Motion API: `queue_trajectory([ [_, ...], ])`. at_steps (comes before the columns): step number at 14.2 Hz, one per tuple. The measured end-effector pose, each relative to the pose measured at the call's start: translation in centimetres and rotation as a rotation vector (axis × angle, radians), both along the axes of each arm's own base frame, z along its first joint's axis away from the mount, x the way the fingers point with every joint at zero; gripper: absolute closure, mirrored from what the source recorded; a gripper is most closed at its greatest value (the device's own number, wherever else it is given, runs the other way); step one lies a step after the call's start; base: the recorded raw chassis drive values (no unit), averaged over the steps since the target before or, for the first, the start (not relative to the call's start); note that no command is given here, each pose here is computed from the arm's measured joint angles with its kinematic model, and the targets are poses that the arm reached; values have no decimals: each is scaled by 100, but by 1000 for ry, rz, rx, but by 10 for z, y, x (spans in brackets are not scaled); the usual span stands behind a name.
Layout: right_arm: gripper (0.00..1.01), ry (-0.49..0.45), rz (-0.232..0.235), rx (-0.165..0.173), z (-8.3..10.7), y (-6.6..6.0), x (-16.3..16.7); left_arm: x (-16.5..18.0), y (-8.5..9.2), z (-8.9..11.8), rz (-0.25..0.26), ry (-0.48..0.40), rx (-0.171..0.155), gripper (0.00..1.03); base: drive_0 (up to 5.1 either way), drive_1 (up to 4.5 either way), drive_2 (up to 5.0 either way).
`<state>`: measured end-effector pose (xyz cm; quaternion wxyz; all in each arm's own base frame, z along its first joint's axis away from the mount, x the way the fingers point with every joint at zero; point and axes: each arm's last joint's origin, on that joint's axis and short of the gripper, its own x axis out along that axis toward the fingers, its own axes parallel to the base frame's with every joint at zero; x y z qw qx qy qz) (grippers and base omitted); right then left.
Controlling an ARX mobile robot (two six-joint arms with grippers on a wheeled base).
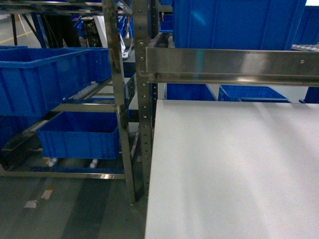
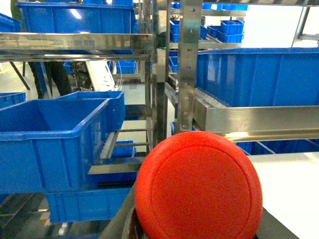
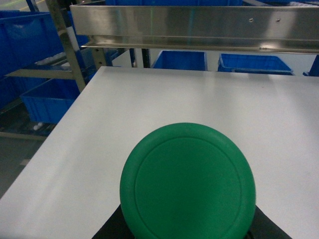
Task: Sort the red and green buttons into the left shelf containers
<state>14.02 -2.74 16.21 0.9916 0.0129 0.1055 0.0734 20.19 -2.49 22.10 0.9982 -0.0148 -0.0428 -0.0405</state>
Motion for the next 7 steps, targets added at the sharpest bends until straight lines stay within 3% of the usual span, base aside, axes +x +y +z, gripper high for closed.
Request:
queue_trajectory([
  [7, 76, 4, 0, 1, -1, 0, 0, 0, 0, 0, -3, -1, 0, 79, -500, 237, 237],
])
